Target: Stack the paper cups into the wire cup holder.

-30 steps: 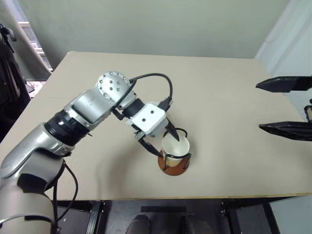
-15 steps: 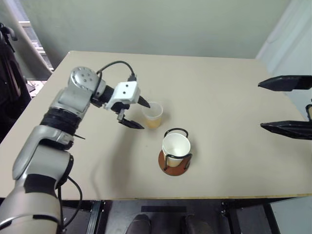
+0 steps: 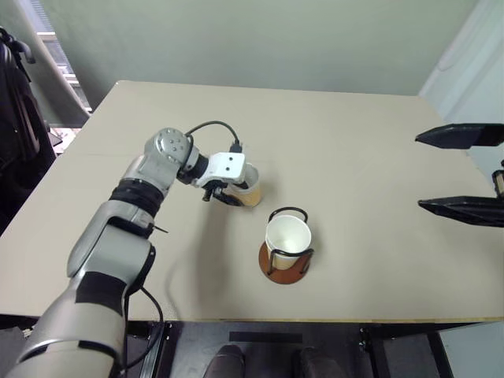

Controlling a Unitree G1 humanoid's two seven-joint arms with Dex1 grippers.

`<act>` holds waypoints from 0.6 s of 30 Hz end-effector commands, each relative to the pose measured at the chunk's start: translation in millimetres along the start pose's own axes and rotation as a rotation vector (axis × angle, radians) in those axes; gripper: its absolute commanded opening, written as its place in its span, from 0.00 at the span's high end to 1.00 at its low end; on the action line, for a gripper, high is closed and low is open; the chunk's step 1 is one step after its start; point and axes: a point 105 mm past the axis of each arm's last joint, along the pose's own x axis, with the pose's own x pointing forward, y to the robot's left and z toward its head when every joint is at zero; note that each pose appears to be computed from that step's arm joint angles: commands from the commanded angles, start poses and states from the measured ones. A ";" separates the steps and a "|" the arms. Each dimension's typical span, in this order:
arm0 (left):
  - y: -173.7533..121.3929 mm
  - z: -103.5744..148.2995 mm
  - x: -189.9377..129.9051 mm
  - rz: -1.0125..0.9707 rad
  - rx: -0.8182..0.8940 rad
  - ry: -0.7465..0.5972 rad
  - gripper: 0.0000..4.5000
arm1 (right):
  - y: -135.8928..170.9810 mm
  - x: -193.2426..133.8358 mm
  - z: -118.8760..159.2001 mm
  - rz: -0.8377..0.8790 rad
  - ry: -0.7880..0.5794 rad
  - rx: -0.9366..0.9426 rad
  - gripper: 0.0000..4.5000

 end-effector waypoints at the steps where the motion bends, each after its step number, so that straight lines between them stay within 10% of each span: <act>1: 11.8 13.0 -14.2 0.037 0.041 -0.026 0.80 | 1.9 -5.4 10.5 -0.028 -0.009 -0.051 0.00; 4: 10.7 16.6 -21.5 0.017 0.052 -0.044 0.99 | 1.2 -5.4 10.6 -0.030 -0.011 -0.054 0.00; 8: 18.0 28.5 -36.4 0.055 0.089 -0.083 0.99 | 2.5 -7.4 14.3 -0.017 -0.026 -0.051 0.00; 18: -13.4 185.5 -110.8 -0.028 0.482 -0.583 0.99 | 1.0 -5.5 21.2 -0.008 -0.049 -0.062 0.00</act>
